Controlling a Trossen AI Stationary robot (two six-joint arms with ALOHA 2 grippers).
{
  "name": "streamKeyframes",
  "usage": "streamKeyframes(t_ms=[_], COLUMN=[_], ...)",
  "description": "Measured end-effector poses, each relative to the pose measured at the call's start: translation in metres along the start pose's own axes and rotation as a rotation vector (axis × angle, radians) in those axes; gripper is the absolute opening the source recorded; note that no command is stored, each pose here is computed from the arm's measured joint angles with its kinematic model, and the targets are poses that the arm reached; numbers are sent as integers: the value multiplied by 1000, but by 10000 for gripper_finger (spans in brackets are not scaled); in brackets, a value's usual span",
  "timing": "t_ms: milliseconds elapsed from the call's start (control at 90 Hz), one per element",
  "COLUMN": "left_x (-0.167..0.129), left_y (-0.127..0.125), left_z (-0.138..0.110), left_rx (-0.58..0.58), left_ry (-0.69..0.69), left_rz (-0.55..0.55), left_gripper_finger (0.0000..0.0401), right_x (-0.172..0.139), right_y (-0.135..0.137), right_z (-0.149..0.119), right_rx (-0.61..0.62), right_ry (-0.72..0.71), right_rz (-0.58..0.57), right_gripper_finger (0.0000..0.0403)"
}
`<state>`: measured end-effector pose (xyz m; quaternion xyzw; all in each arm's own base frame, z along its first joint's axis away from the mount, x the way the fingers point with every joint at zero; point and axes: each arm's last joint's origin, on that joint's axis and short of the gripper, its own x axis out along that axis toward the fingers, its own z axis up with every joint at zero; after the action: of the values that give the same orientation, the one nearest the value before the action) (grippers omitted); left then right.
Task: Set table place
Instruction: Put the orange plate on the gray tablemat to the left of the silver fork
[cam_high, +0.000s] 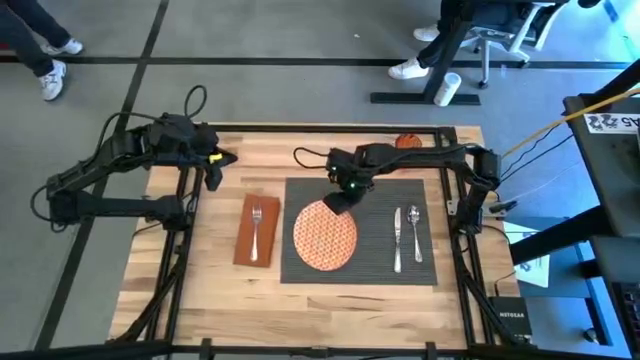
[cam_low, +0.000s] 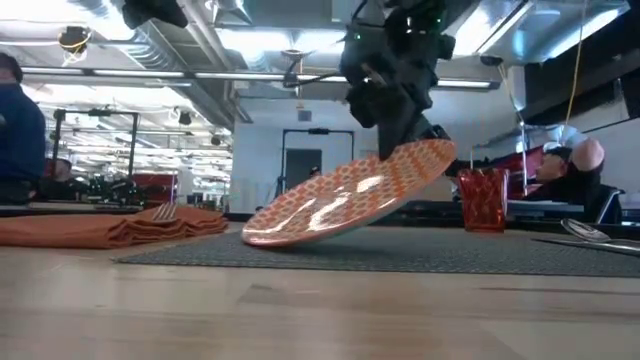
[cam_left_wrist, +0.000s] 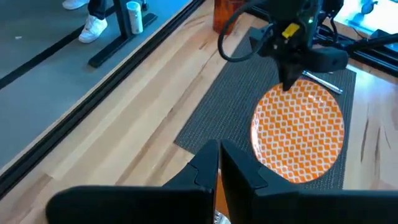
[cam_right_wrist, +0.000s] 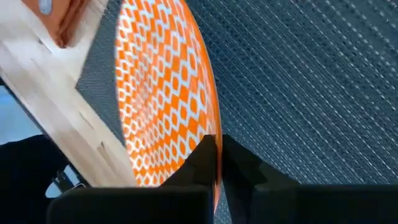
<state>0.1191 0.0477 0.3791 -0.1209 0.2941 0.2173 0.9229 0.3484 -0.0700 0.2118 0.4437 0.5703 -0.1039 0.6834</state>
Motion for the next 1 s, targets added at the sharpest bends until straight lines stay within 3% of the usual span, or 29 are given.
streamKeyframes(t_ms=[389,1000], left_x=[0,0], left_y=[0,0], left_z=[0,0], left_rx=[-6,-4], left_ry=[0,0], left_rz=[0,0], left_gripper_finger=[0,0], right_x=[2,8], right_y=[-18,-32], right_z=[-2,-8], right_rx=[59,85], right_ry=[-10,8], right_rz=[-152,-251], right_gripper_finger=[1,1])
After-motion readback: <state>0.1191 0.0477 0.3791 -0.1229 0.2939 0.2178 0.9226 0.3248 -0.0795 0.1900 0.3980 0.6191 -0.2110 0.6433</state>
